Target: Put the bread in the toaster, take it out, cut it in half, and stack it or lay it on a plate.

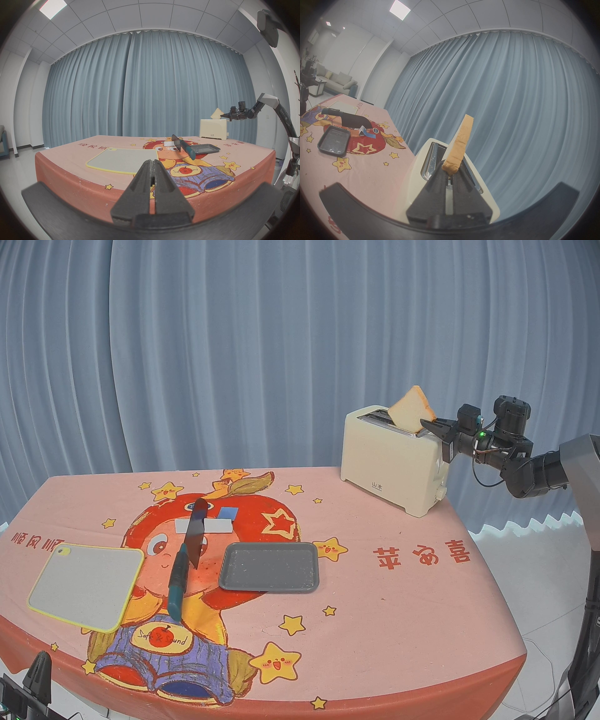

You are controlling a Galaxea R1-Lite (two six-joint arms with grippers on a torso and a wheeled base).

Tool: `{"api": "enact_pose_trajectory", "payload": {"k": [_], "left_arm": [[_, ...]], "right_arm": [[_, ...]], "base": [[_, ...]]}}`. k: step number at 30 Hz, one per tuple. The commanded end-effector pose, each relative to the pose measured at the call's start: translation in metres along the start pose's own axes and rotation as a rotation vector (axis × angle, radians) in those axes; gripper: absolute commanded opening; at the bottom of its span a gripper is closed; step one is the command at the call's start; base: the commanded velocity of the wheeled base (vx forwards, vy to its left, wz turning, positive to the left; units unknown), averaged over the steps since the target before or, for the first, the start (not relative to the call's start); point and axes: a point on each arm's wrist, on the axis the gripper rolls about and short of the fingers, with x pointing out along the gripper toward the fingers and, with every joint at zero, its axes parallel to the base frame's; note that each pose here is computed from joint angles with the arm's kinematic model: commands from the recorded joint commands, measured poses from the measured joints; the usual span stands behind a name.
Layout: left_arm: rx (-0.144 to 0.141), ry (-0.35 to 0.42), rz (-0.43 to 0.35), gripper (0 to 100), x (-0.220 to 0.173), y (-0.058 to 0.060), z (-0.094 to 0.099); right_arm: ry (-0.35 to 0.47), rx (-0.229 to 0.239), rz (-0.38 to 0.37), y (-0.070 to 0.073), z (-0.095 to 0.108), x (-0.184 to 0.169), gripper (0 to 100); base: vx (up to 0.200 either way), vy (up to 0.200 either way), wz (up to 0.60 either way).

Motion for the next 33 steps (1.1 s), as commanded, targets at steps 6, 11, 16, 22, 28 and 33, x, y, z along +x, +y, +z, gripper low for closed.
{"api": "enact_pose_trajectory", "payload": {"k": [6,11,16,22,28,33], "left_arm": [[0.000,0.001,0.001,0,0.000,0.000,-0.005],[0.000,0.001,0.001,0,0.000,0.000,-0.005],[0.000,0.002,0.001,0,0.000,0.000,-0.005],[0.000,0.001,0.001,0,0.000,0.000,-0.005],[0.000,0.001,-0.001,0,0.000,0.000,-0.005],[0.000,0.001,0.001,0,0.000,0.000,-0.005]], "right_arm": [[0.004,0.004,0.005,0.002,-0.003,0.002,0],[0.004,0.004,0.005,0.002,-0.003,0.002,100],[0.005,0.003,0.004,0.003,-0.003,0.003,100],[0.006,0.004,0.004,0.005,-0.002,0.004,100],[-0.002,0.001,-0.001,0.004,0.003,0.000,100],[-0.020,-0.011,-0.025,0.000,0.025,-0.019,100]], "base": [[0.000,0.000,0.00],[0.000,0.000,0.00],[0.000,0.000,0.00],[0.000,0.000,0.00],[0.000,0.000,0.00],[0.000,0.000,0.00]]}}
